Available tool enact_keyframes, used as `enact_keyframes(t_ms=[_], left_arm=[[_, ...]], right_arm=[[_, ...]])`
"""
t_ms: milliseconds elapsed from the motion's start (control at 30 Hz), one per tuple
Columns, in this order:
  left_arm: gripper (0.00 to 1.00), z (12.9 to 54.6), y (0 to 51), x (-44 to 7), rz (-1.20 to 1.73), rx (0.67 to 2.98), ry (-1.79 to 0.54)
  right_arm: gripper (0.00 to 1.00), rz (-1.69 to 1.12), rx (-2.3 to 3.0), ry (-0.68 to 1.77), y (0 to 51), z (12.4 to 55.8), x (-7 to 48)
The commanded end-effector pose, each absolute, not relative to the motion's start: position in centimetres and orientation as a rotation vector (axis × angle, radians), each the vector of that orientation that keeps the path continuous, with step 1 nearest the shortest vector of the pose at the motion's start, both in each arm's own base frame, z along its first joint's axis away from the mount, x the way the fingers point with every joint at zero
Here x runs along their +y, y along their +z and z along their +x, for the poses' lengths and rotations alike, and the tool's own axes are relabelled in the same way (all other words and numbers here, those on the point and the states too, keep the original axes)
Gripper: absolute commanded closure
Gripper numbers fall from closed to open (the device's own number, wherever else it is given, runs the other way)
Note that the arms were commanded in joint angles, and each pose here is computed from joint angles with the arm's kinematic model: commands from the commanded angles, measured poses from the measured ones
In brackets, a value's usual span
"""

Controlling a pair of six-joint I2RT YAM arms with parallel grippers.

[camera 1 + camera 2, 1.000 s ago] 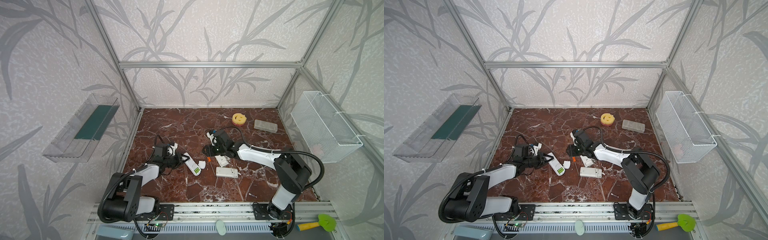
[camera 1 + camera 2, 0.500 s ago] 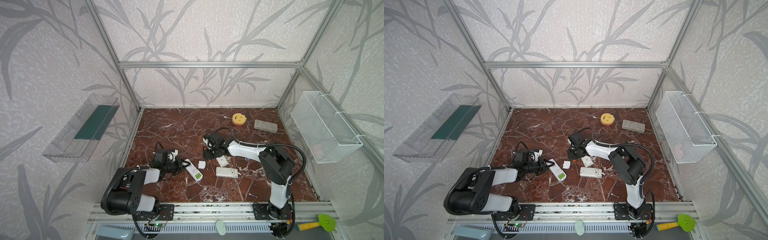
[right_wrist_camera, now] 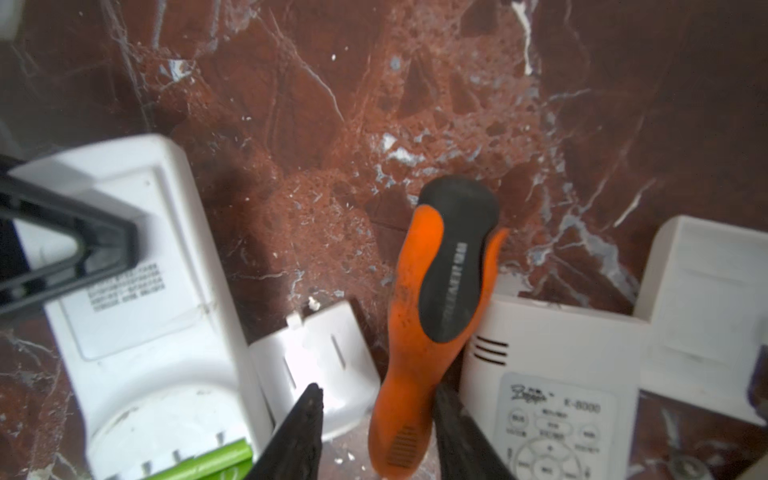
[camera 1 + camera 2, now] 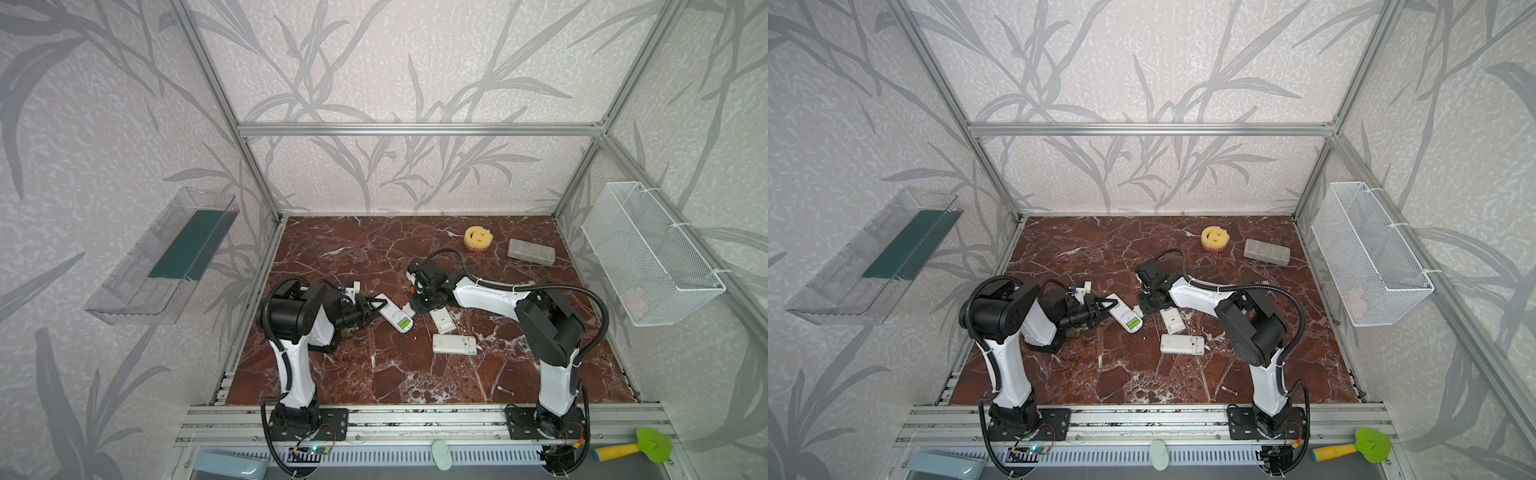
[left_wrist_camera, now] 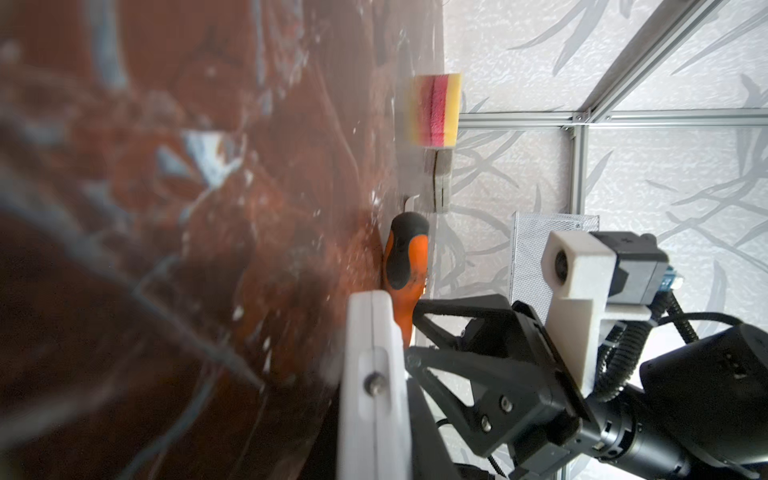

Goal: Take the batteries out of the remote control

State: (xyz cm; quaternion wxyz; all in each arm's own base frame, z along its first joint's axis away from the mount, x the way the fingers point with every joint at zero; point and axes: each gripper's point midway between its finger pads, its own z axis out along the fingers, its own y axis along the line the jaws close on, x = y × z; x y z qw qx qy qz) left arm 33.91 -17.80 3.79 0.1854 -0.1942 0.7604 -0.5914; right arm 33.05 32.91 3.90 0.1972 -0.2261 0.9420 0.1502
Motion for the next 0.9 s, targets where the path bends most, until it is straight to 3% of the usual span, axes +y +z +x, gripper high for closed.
enact_keyframes(t_ms=[0, 67, 267, 333, 433, 533, 667, 867], left_arm=[[1.00, 35.2, 4.1, -17.6, -0.583, 2.090, -1.665], [1.00, 35.4, 3.9, -17.6, -0.569, 2.109, -1.646], [1.00, 34.6, 2.9, -17.6, -0.541, 2.233, -1.558], [1.00, 34.0, 3.1, -17.5, -0.527, 2.244, -1.552], [1.00, 33.1, 4.0, -17.6, -0.505, 2.232, -1.572], [1.00, 32.1, 4.8, -17.7, -0.489, 2.222, -1.599], [0.99, 30.3, 4.7, -17.4, -0.505, 2.238, -1.591], [0.95, 27.1, 2.7, -16.6, -0.503, 2.407, -1.465]], right_arm=[[0.54, -0.661, 2.660, 0.388, 3.1, 33.2, 32.7], [0.58, -0.658, 2.679, 0.404, 2.5, 33.4, 32.8], [0.82, -0.634, 2.689, 0.414, 2.2, 34.0, 32.7], [0.80, -0.635, 2.693, 0.401, 2.2, 34.1, 32.5], [0.61, -0.637, 2.701, 0.380, 2.0, 34.1, 32.2], [0.60, -0.636, 2.699, 0.368, 2.0, 34.1, 32.0], [0.86, -0.634, 2.676, 0.381, 2.6, 34.2, 32.1], [1.00, -0.613, 2.596, 0.455, 5.1, 34.6, 32.7]])
